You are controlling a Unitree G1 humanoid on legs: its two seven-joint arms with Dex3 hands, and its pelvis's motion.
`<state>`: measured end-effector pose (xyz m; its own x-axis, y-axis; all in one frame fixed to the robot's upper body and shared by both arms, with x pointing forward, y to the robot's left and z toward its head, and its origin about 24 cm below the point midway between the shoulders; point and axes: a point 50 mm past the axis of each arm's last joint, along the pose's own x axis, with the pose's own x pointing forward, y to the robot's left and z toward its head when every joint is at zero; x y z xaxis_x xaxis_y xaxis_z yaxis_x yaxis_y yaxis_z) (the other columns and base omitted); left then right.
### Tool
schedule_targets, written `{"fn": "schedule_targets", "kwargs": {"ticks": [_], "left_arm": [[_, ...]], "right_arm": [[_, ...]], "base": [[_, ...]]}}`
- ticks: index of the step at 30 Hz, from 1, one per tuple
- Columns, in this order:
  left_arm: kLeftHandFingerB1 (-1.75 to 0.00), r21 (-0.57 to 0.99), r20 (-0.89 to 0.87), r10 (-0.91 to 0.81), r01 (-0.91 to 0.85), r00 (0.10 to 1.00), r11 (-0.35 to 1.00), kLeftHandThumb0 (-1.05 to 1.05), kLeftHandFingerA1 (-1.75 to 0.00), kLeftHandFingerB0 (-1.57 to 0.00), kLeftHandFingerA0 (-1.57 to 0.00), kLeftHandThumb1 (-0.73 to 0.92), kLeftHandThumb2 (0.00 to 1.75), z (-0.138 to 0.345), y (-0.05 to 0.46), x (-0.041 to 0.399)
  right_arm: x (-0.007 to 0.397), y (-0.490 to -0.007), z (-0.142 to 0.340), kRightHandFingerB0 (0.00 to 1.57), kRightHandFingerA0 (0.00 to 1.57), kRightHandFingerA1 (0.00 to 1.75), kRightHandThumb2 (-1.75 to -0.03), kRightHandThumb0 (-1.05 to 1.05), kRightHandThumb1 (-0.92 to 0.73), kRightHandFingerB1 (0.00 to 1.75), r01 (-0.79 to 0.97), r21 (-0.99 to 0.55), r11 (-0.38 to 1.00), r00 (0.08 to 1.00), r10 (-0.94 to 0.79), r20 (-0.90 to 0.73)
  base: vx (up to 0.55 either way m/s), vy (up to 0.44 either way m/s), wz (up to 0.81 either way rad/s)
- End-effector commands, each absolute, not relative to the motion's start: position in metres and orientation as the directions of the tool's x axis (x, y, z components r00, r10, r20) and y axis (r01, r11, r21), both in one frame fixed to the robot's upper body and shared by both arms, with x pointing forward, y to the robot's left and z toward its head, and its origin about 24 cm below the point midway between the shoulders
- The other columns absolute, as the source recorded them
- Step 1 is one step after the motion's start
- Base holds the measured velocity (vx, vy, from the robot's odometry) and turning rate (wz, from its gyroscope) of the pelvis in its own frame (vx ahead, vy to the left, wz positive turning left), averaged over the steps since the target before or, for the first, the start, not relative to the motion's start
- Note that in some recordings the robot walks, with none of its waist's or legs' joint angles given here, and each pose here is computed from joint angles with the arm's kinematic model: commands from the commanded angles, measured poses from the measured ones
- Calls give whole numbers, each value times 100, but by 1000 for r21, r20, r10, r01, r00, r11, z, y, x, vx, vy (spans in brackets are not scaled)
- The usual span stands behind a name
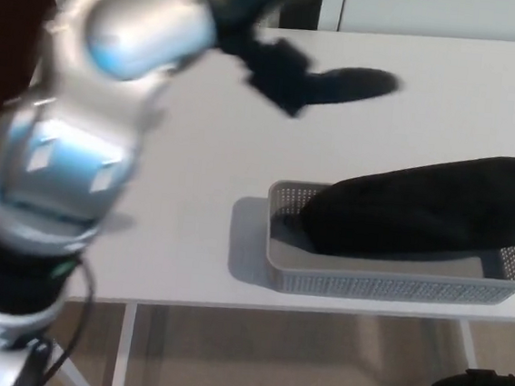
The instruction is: The robot walk towards a table in front and pick up a black pencil case on the left hand side and put the pencil case into a small container on the right hand side
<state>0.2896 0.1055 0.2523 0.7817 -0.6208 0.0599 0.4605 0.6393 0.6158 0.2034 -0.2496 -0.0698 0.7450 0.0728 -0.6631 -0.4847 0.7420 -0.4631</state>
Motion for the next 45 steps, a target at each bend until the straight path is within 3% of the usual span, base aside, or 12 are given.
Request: {"fn": "schedule_targets", "kwargs": {"ticks": [1,12,17,24,27,34,35,37,38,39,42,45], "left_arm": [[-14,535,23,-777,648,629,542,-65,-14,0,0,36,81,212,207,117],[-28,-24,-335,-649,682,683,731,-63,-38,-8,-10,39,70,167,282,-4],[-42,-196,-363,-642,618,675,761,-51,-52,-34,-53,36,67,143,291,-17],[-43,-322,-549,-596,510,585,798,-35,-52,-62,-80,48,55,86,293,-8],[-51,-263,-619,-532,485,578,834,-48,-59,-52,-70,42,72,49,289,18],[-33,-58,-722,-111,99,683,993,-38,-42,-29,-43,51,55,-36,280,96],[-33,-22,-711,-44,41,702,999,-35,-44,-23,-29,50,55,-45,287,110],[-41,101,-687,124,-76,716,992,-45,-50,-20,-24,39,68,-62,301,140],[-42,200,-671,189,-71,717,977,-50,-50,-19,-25,40,69,-64,307,147],[-41,245,-665,215,-63,716,968,-53,-50,-18,-24,41,70,-67,310,148],[-40,423,-689,269,72,673,903,-61,-51,-14,-24,41,73,-79,319,141],[-39,406,-698,233,105,677,908,-62,-48,-14,-23,42,73,-81,319,136]], "right_arm": [[183,-264,-87,51,66,44,-59,-37,-62,39,-305,-420,855,761,-46,-647],[164,-272,-96,51,63,44,-59,-33,-64,39,-272,-430,861,747,-93,-658],[172,-272,-93,51,62,43,-59,-34,-64,39,-249,-427,869,758,-100,-644],[170,-276,-92,51,63,43,-58,-34,-63,39,-230,-428,874,758,-115,-642],[172,-277,-92,53,64,43,-58,-35,-62,39,-202,-427,882,762,-133,-634],[171,-277,-90,50,63,43,-58,-37,-62,39,-181,-439,880,784,-140,-604],[170,-276,-90,45,56,54,-79,-45,-54,50,-179,-442,879,789,-140,-598],[169,-276,-90,49,64,43,-59,-39,-63,38,-183,-449,875,794,-138,-592],[169,-274,-91,44,56,54,-79,-45,-54,49,-179,-442,879,793,-137,-593],[169,-273,-91,48,62,43,-59,-39,-63,38,-179,-440,880,794,-135,-593],[175,-272,-88,41,55,54,-80,-47,-54,49,-178,-445,877,808,-128,-575],[177,-275,-84,37,49,39,-59,-43,-65,35,-164,-452,877,825,-129,-550]], "base": [[0,0,0],[0,0,0],[0,0,0],[0,0,0],[0,0,0],[0,0,0],[0,0,0],[0,0,0],[0,0,0],[0,0,0],[0,0,0],[0,0,0]]}}
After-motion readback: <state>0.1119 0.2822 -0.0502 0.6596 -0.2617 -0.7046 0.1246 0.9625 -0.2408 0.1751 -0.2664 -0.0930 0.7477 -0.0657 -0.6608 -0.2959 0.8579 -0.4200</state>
